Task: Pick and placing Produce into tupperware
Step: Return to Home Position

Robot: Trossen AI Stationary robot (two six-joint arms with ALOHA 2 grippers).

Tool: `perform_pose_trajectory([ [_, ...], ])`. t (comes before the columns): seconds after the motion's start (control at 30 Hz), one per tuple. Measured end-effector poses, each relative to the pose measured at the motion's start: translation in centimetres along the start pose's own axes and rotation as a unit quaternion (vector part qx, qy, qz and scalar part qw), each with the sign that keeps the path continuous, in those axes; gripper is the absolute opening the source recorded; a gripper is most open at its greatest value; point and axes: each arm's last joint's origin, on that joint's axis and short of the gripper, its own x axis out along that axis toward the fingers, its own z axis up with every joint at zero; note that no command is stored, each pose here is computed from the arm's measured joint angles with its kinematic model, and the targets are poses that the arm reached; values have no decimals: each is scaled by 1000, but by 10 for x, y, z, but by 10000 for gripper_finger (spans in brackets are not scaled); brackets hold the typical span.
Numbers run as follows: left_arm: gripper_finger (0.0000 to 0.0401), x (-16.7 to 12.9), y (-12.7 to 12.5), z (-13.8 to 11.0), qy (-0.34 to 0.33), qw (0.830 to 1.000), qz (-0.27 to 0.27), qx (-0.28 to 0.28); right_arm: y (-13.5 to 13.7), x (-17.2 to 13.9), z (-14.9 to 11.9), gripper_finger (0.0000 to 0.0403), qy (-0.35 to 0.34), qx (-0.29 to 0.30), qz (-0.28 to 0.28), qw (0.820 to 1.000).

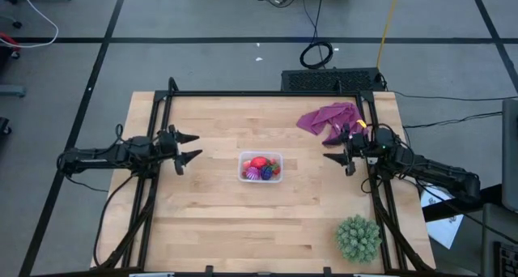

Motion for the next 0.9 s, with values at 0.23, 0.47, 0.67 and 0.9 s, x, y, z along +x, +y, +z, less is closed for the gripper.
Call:
perform_pose_trajectory([
  [0.23, 274, 0, 0, 0, -1, 999, 5, -53, -2, 1, -1, 199, -3, -44, -49, 998],
  [0.47, 274, 0, 0, 0, -2, 993, 7, -117, -2, 1, -1, 199, -3, -61, -50, 997],
  [0.67, 273, 0, 0, 0, -2, 993, 8, -121, -2, 1, -1, 199, -5, -35, -50, 998],
  [0.9, 273, 0, 0, 0, -2, 993, 8, -121, -2, 1, -1, 199, -12, 107, -48, 993],
])
